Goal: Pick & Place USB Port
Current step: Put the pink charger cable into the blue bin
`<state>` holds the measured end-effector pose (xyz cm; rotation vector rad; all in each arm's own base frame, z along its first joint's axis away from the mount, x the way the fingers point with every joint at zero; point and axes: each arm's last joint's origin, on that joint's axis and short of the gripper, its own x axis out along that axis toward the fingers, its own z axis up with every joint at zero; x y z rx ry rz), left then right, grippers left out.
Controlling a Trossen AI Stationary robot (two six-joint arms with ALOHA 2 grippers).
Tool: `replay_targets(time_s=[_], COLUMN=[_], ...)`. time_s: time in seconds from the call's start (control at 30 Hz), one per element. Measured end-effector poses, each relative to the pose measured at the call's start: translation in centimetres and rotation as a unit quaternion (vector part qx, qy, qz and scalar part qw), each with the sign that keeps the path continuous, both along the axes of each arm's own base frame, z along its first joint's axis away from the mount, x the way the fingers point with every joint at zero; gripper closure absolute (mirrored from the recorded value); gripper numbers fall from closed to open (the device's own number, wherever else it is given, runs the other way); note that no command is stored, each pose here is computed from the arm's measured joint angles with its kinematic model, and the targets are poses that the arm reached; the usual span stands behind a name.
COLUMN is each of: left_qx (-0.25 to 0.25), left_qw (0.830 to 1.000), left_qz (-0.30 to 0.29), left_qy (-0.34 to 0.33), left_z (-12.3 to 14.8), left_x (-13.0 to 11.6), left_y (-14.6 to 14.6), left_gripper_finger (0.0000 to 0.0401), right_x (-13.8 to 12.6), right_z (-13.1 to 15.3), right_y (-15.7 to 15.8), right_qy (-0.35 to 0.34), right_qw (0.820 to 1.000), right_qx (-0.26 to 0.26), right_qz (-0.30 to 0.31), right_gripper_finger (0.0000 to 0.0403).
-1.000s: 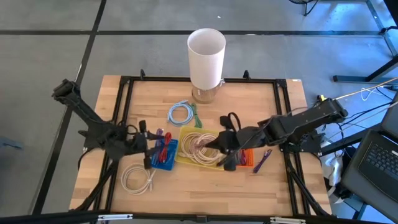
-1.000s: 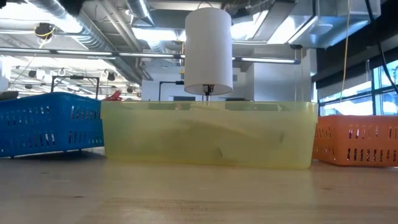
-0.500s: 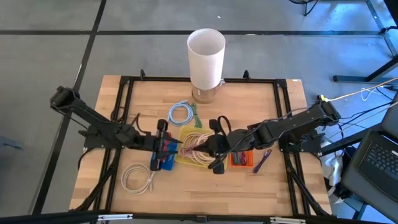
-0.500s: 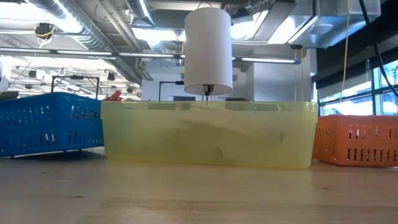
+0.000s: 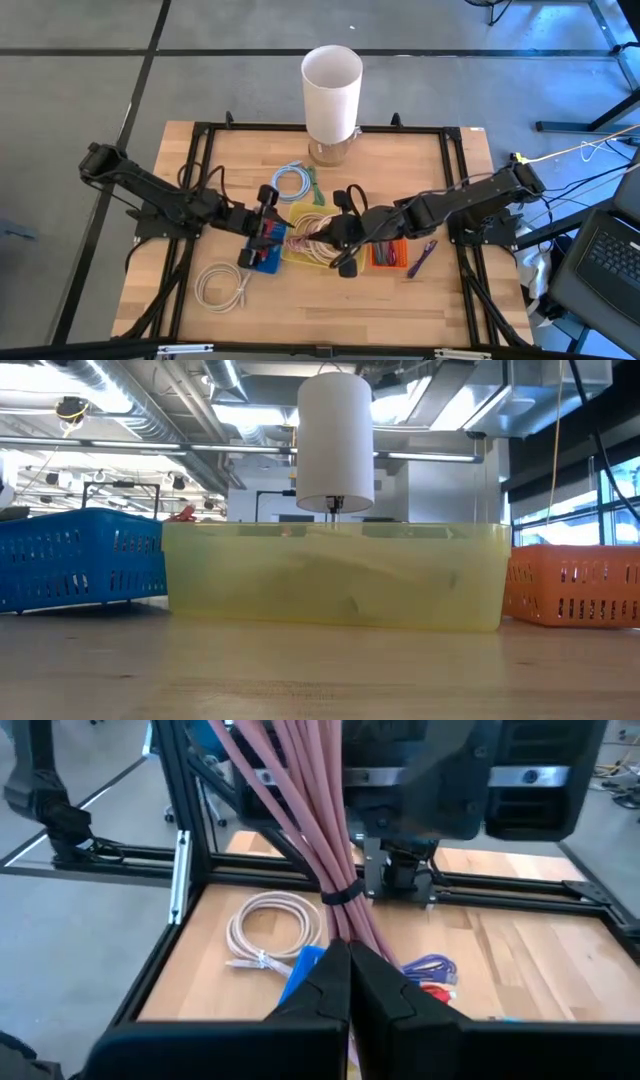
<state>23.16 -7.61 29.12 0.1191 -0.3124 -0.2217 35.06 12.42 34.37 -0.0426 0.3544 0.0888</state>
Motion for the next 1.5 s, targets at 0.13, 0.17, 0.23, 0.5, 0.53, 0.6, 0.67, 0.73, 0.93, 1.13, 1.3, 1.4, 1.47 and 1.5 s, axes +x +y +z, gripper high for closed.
replay_targets(time_s=[0.13,0.17,0.23,0.5,0.53,0.6,0.67,0.73,0.93,1.13,1.3,1.4,1.47,1.5], left_qx=[0.007,0.010,0.018,0.064,0.070,0.079,0.081,0.082,0.081,0.066,0.049,0.026,0.005,-0.013], left_qw=[1.000,1.000,1.000,0.998,0.997,0.996,0.996,0.996,0.996,0.997,0.993,0.984,0.971,0.965], left_qz=[-0.018,-0.020,-0.023,-0.010,-0.018,-0.028,-0.028,-0.026,-0.022,-0.002,0.071,0.136,0.189,0.212], left_qy=[-0.011,-0.013,-0.006,0.023,0.020,0.014,0.017,0.023,0.032,0.049,0.079,0.115,0.144,0.156], left_z=[0.9,1.0,1.0,0.7,0.8,1.1,1.3,1.7,2.0,3.0,4.1,4.2,4.0,4.0], left_x=[0.6,0.9,1.5,3.7,3.8,3.9,3.7,3.5,3.5,2.2,-0.2,-1.6,-2.7,-3.3], left_y=[-0.2,-0.3,-0.5,-1.1,-1.2,-1.3,-1.3,-1.3,-1.3,-1.2,-1.3,-1.3,-1.2,-1.1], left_gripper_finger=[0.0253,0.0253,0.0253,0.0357,0.0376,0.0384,0.0384,0.0384,0.0384,0.0385,0.0385,0.0385,0.0385,0.0385], right_x=[0.4,0.4,0.5,0.5,0.4,0.4,0.4,0.4,0.5,-0.2,-2.4,-3.5,-4.2,-4.5], right_z=[-0.1,-0.1,0.0,-0.1,-0.1,0.0,0.0,0.0,0.2,-0.3,0.6,1.0,1.0,0.8], right_y=[-0.5,-0.6,-0.7,-0.7,-0.6,-0.6,-0.6,-0.6,-0.8,-1.4,-1.6,-2.2,-2.5,-2.6], right_qy=[0.001,-0.002,-0.007,-0.002,-0.001,-0.003,-0.002,-0.003,-0.009,0.032,0.121,0.156,0.182,0.198], right_qw=[1.000,1.000,1.000,1.000,1.000,1.000,1.000,1.000,1.000,0.993,0.962,0.944,0.935,0.931], right_qx=[0.007,0.009,0.011,0.012,0.013,0.014,0.014,0.014,0.008,-0.097,-0.178,-0.184,-0.184,-0.185], right_qz=[0.007,0.009,0.007,0.015,0.017,0.018,0.018,0.017,0.012,-0.061,-0.171,-0.224,-0.240,-0.245], right_gripper_finger=[0.0403,0.0403,0.0403,0.0403,0.0403,0.0403,0.0403,0.0403,0.0386,0.0317,0.0245,0.0211,0.0195,0.0189])
